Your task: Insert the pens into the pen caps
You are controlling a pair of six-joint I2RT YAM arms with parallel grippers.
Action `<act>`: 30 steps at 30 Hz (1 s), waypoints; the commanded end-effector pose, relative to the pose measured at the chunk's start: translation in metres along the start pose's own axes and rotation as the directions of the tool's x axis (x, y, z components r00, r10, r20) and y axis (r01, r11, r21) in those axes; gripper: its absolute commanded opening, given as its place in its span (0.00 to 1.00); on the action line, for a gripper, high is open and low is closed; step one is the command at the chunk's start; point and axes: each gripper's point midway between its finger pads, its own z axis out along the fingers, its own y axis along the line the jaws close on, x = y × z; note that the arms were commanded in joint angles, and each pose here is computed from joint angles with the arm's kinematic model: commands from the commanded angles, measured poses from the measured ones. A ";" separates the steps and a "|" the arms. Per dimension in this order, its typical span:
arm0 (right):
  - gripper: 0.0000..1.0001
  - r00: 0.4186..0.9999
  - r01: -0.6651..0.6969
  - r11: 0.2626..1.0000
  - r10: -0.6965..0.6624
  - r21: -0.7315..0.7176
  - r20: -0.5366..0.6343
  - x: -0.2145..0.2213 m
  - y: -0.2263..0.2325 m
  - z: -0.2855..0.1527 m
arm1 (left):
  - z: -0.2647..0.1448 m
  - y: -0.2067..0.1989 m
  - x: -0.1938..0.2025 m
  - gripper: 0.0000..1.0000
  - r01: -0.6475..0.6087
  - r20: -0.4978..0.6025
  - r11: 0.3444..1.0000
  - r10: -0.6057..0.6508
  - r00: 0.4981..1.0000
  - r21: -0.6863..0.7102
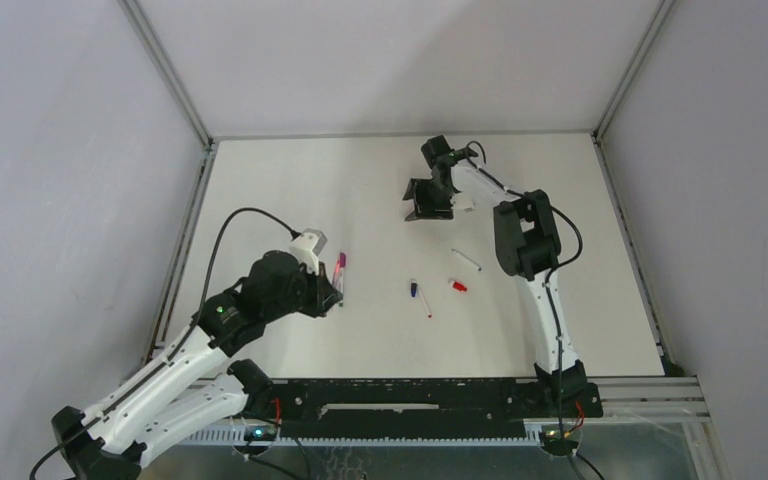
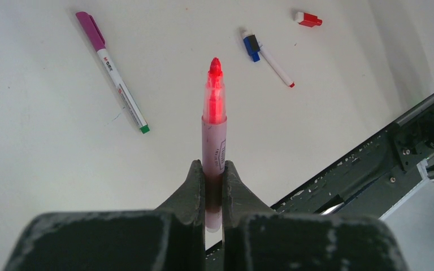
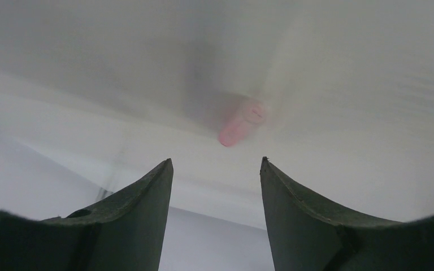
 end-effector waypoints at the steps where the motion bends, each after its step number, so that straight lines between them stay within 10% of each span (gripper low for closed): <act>1: 0.65 0.998 -0.065 0.997 0.064 -0.036 -0.028 -0.012 0.033 -0.004 | -0.006 -0.017 -0.027 0.00 -0.043 0.064 0.998 0.039 0.997 0.054; 30: 0.37 0.989 -0.139 0.985 0.144 0.099 -0.043 -0.055 -0.015 -0.002 | 0.005 -0.014 -0.019 0.00 -0.039 0.035 0.998 0.037 0.999 0.047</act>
